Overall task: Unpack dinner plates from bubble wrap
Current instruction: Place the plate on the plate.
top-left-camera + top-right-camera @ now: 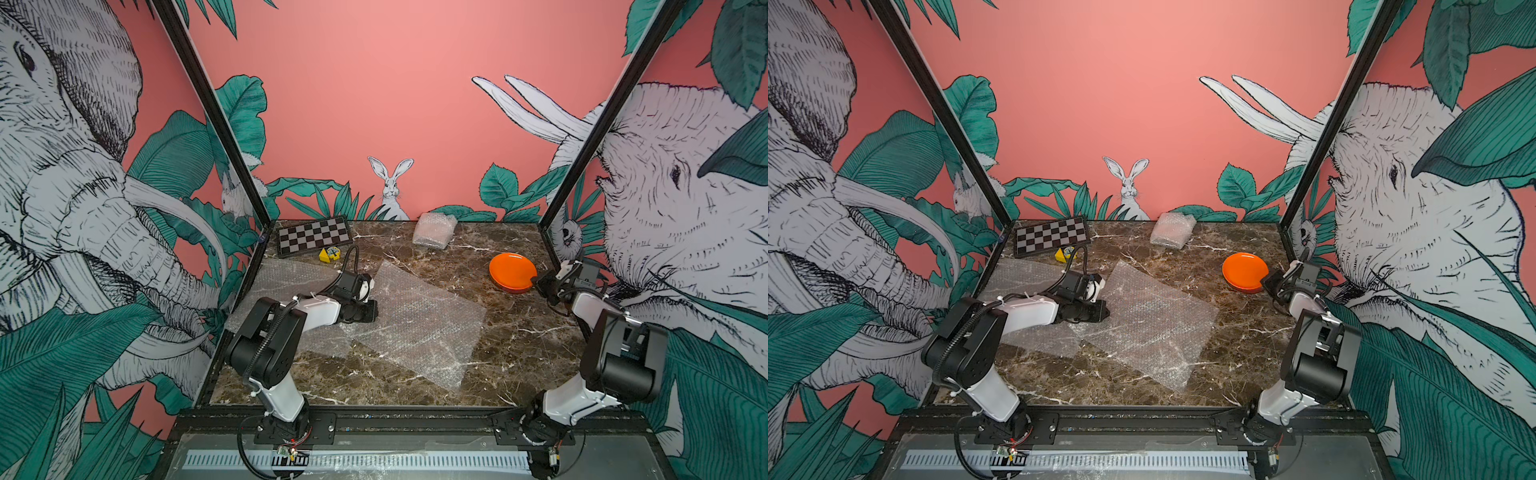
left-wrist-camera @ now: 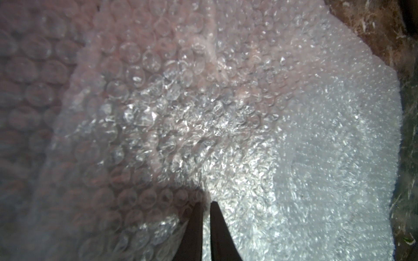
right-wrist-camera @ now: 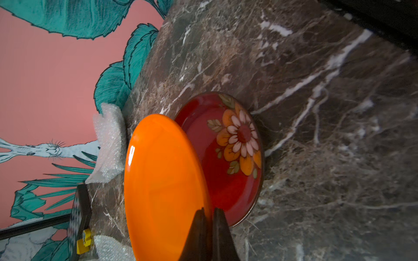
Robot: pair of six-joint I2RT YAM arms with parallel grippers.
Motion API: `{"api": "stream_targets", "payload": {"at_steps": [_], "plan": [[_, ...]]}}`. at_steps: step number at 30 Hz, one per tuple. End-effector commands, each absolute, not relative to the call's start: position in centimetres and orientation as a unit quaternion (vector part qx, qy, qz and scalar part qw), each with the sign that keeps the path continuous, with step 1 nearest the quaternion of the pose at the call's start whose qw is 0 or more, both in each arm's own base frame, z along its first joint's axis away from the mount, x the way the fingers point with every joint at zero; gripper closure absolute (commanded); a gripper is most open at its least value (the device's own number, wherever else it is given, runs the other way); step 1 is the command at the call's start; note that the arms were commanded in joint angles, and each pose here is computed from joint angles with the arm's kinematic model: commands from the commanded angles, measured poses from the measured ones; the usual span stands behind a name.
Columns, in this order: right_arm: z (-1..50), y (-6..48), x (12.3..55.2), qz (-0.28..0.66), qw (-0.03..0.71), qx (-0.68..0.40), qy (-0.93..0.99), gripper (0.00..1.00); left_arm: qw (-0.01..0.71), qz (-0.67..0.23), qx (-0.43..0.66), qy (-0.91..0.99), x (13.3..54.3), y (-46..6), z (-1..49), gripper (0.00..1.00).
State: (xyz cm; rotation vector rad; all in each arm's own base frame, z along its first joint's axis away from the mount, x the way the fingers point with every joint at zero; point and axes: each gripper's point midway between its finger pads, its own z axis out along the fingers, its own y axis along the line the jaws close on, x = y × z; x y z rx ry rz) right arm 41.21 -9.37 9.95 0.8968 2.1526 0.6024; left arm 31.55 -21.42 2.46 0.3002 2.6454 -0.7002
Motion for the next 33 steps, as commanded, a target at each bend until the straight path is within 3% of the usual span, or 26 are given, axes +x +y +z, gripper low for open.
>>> {"api": "stream_targets", "payload": {"at_steps": [1,33], "plan": [[9.4,-10.8,41.9,0.211,0.368,0.365,0.829,1.0,0.181,-0.248,0.104,0.946,30.9,-21.3,2.3,0.87],[6.7,-11.7,44.8,0.217,0.344,0.362,0.839,1.0,0.18,-0.249,0.106,0.946,31.0,-21.4,2.2,0.87]]}}
